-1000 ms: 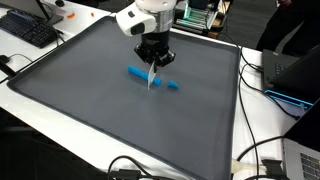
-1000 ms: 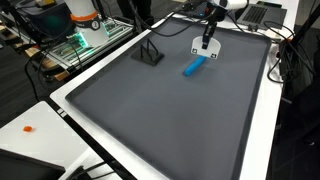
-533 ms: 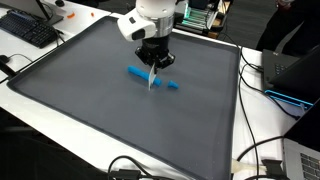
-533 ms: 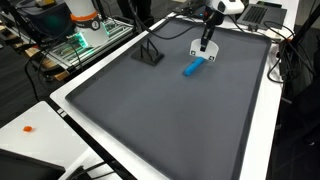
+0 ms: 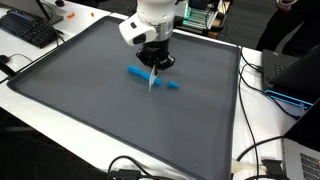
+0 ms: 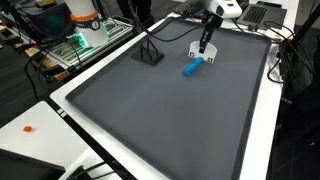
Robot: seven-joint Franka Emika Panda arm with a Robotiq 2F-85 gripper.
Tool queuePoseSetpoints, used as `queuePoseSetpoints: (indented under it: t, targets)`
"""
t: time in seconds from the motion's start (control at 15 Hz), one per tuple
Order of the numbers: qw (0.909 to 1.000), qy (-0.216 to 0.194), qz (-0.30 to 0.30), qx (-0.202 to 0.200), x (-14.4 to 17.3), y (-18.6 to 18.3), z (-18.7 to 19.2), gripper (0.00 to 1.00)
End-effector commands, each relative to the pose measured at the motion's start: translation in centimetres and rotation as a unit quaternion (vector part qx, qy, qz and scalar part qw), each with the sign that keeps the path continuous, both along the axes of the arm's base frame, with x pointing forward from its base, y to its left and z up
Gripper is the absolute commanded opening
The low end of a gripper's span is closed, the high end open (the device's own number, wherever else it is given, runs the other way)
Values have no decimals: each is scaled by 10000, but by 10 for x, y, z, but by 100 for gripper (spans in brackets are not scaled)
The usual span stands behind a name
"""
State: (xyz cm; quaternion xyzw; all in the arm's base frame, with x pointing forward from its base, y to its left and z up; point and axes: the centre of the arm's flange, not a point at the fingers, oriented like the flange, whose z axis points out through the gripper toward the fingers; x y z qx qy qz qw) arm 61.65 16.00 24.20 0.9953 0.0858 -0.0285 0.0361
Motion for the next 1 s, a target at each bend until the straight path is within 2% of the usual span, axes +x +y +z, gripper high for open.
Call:
queuePoseSetpoints:
  t: [0.0,0.53,0.93]
  targets:
    - [9999,62,-76,77,-9,0,-23,1]
    - [9996,79,-98,256,-12,9,-25,1]
    - [9996,153,-118,228,-12,11,-21,1]
